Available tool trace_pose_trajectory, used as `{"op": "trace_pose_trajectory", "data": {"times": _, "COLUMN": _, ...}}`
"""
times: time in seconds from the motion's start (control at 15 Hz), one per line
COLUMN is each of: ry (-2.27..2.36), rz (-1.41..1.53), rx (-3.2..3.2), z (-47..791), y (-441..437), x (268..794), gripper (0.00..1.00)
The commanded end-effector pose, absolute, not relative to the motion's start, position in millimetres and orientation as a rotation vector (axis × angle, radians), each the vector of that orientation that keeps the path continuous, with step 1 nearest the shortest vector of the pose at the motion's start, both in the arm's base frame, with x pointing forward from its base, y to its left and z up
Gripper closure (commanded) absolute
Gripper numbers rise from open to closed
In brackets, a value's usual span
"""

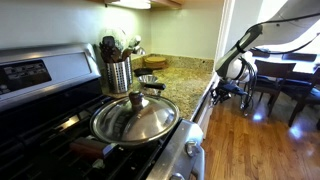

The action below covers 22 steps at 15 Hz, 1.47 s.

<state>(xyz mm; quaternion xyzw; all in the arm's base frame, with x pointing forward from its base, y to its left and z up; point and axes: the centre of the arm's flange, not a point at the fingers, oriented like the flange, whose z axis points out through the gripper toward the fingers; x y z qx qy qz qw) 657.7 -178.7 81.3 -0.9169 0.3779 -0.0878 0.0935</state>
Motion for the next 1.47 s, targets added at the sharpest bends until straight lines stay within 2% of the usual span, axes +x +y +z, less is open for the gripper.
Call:
{"op": "trace_pose_trajectory", "data": {"times": 0.0, "ry": 1.101, "rz": -0.147, "rx": -2.869, "z": 59, "y": -204, "x": 605, "gripper": 0.93}}
{"op": "trace_pose_trajectory", "data": {"times": 0.27, "ry": 1.025, "rz": -0.109, "rx": -2.981, "z": 59, "y": -223, "x": 575, "gripper": 0.93}}
{"op": "trace_pose_trajectory", "data": {"times": 0.6, "ry": 0.828, "rz": 0.122, "rx": -3.232, "z": 31, "y": -263, "x": 507, "gripper": 0.93}}
{"op": "trace_pose_trajectory", "data": {"times": 0.67, "ry": 0.932, "rz": 0.099, "rx": -3.144, "z": 21, "y": -269, "x": 528, "gripper": 0.92}}
{"op": "trace_pose_trajectory", "data": {"times": 0.73, "ry": 0.903, "rz": 0.130, "rx": -3.171, "z": 18, "y": -273, "x": 519, "gripper": 0.85}}
{"op": "trace_pose_trajectory", "data": {"times": 0.8, "ry": 0.902, "rz": 0.118, "rx": -3.160, "z": 23, "y": -269, "x": 520, "gripper": 0.68}}
{"op": "trace_pose_trajectory", "data": {"times": 0.93, "ry": 0.887, "rz": 0.050, "rx": -3.145, "z": 34, "y": -258, "x": 529, "gripper": 0.59}}
{"op": "trace_pose_trajectory", "data": {"times": 1.4, "ry": 0.924, "rz": -0.036, "rx": -2.986, "z": 95, "y": -219, "x": 556, "gripper": 0.12}}
